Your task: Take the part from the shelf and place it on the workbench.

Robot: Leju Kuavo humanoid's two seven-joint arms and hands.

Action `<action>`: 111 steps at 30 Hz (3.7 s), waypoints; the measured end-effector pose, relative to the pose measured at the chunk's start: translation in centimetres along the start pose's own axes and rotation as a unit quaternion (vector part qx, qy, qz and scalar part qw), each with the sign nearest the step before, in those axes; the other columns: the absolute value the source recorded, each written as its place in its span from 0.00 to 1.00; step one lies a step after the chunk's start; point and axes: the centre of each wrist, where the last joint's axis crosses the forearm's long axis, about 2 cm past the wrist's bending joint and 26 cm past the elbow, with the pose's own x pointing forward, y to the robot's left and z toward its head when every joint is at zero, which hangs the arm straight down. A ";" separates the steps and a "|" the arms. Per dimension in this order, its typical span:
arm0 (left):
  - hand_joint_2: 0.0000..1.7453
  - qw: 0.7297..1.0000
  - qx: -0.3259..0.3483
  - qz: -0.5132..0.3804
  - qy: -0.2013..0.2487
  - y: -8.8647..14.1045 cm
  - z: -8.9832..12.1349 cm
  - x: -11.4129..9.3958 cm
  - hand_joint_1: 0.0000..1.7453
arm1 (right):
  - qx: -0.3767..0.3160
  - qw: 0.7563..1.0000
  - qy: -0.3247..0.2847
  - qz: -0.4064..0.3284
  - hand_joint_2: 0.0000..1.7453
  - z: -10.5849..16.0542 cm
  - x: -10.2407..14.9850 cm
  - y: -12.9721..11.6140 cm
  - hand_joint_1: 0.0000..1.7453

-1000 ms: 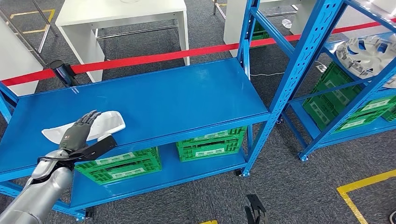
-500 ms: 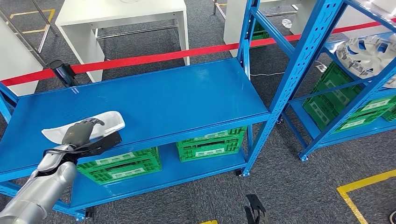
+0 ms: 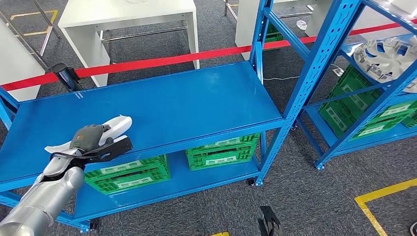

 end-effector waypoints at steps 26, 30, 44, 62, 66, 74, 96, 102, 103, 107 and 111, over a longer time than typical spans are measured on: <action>1.00 0.942 0.193 0.210 -0.175 0.3 -0.6 2.8 1.00 | -0.003 1.000 -0.008 -0.004 0.00 0.0 -0.1 0.0 0.00; 1.00 0.876 0.307 0.305 -0.214 3.4 0.4 4.8 1.00 | -0.007 1.000 -0.013 -0.005 0.00 0.0 -0.3 -0.2 0.00; 1.00 0.670 0.379 0.452 -0.451 4.7 11.1 10.1 1.00 | -0.020 0.999 -0.018 -0.017 0.00 0.0 -0.7 -1.7 0.00; 1.00 0.563 0.285 0.576 -0.519 -2.3 15.6 10.5 1.00 | -0.038 0.995 0.016 -0.093 0.00 0.0 -1.6 -1.3 0.00; 1.00 0.555 0.276 0.595 -0.512 -3.5 16.5 10.2 1.00 | -0.026 0.995 0.011 -0.098 0.00 0.0 -1.9 -0.5 0.00; 1.00 0.574 0.261 0.595 -0.499 -3.7 17.6 9.9 1.00 | -0.010 0.995 0.034 -0.090 0.00 0.0 -2.2 1.3 0.00; 1.00 0.585 0.229 0.594 -0.503 -4.0 16.4 9.7 1.00 | 0.014 0.995 -0.019 -0.099 0.00 0.1 -1.9 3.3 0.00; 1.00 0.586 0.272 0.590 -0.484 -4.9 17.8 9.4 1.00 | 0.014 0.997 -0.061 -0.043 0.00 0.0 -1.6 1.6 0.00; 1.00 0.584 0.277 0.592 -0.482 -5.1 17.9 9.4 1.00 | 0.013 0.997 -0.068 -0.041 0.00 0.0 -1.5 1.3 0.00; 1.00 0.578 0.283 0.598 -0.478 -5.4 17.5 9.7 1.00 | -0.002 0.996 -0.067 -0.057 0.00 0.0 -1.3 0.3 0.00; 1.00 0.584 0.286 0.593 -0.475 -4.9 16.5 10.1 1.00 | -0.026 0.995 -0.007 -0.096 0.00 0.0 -1.2 -0.5 0.00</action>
